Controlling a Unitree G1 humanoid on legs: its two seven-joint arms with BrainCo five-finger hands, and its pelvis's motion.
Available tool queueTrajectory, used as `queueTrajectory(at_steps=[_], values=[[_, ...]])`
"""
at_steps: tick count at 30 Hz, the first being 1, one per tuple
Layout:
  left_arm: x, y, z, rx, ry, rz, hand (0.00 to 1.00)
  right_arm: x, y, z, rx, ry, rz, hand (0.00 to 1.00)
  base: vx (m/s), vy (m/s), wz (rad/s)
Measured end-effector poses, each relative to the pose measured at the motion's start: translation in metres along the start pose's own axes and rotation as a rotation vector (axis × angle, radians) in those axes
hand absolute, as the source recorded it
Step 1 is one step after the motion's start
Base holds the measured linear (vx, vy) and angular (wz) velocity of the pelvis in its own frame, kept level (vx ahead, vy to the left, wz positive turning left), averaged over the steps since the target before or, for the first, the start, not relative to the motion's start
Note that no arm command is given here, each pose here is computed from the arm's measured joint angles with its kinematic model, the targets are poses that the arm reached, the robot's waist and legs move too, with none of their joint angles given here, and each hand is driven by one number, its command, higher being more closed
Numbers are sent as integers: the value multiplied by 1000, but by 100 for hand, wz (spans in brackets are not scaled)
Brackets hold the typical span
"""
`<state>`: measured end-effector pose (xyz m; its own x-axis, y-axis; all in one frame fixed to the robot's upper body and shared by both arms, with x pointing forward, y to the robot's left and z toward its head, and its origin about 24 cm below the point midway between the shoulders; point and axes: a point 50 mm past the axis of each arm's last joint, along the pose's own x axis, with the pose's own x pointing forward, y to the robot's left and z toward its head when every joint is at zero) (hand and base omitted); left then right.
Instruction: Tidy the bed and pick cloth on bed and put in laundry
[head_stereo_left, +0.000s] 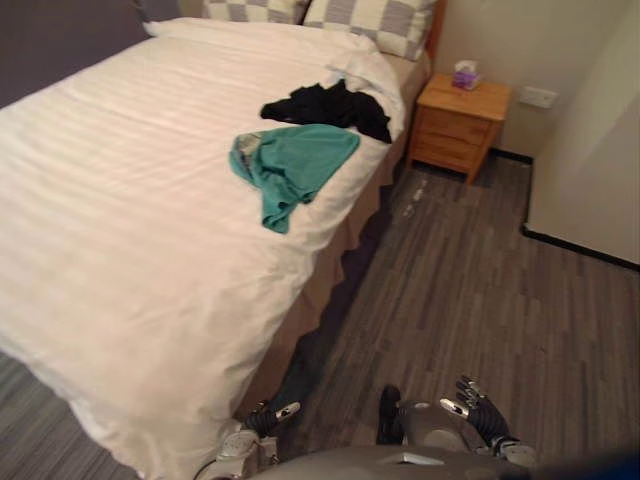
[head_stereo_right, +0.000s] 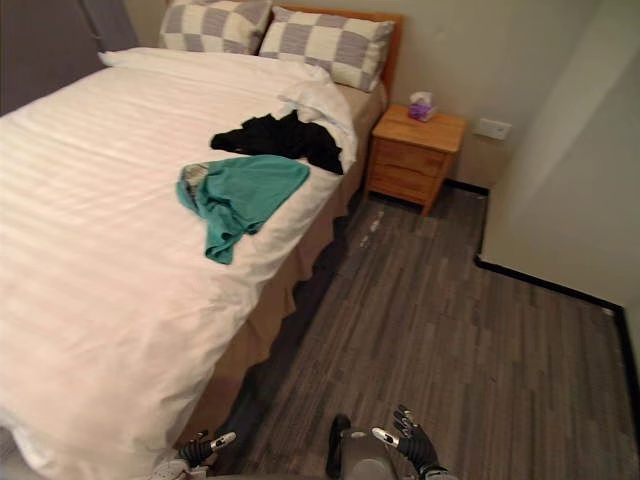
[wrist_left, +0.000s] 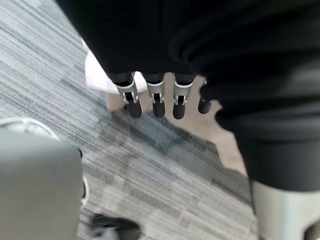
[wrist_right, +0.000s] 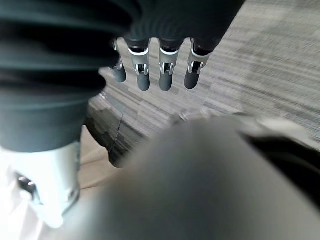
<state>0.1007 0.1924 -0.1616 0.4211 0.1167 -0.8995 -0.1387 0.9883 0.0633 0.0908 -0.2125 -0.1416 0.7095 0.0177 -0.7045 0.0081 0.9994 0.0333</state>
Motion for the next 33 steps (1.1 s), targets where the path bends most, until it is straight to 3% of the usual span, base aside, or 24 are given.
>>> queueTrajectory(at_steps=[6,13,19,30,31,33], values=[[0,-9,-6,21,51,-6,0,-3,-4,-8,-19,74,25,0,102,-88,-91],[0,-16,-2,35,30,-33,0,-8,-3,-25,84,179,-4,0,-38,-47,-40],[-1,-13,-1,-149,-17,-27,0,-5,-7,-27,88,238,-19,0,54,84,-100],[-1,-13,-8,-160,25,-14,0,-14,-5,-43,165,323,-32,0,59,123,-37],[-1,-5,-10,-141,50,15,0,-9,-4,-40,175,327,-119,0,44,13,-1],[-1,-5,-10,-141,50,15,0,-9,-4,-40,175,327,-120,0,0,0,0]])
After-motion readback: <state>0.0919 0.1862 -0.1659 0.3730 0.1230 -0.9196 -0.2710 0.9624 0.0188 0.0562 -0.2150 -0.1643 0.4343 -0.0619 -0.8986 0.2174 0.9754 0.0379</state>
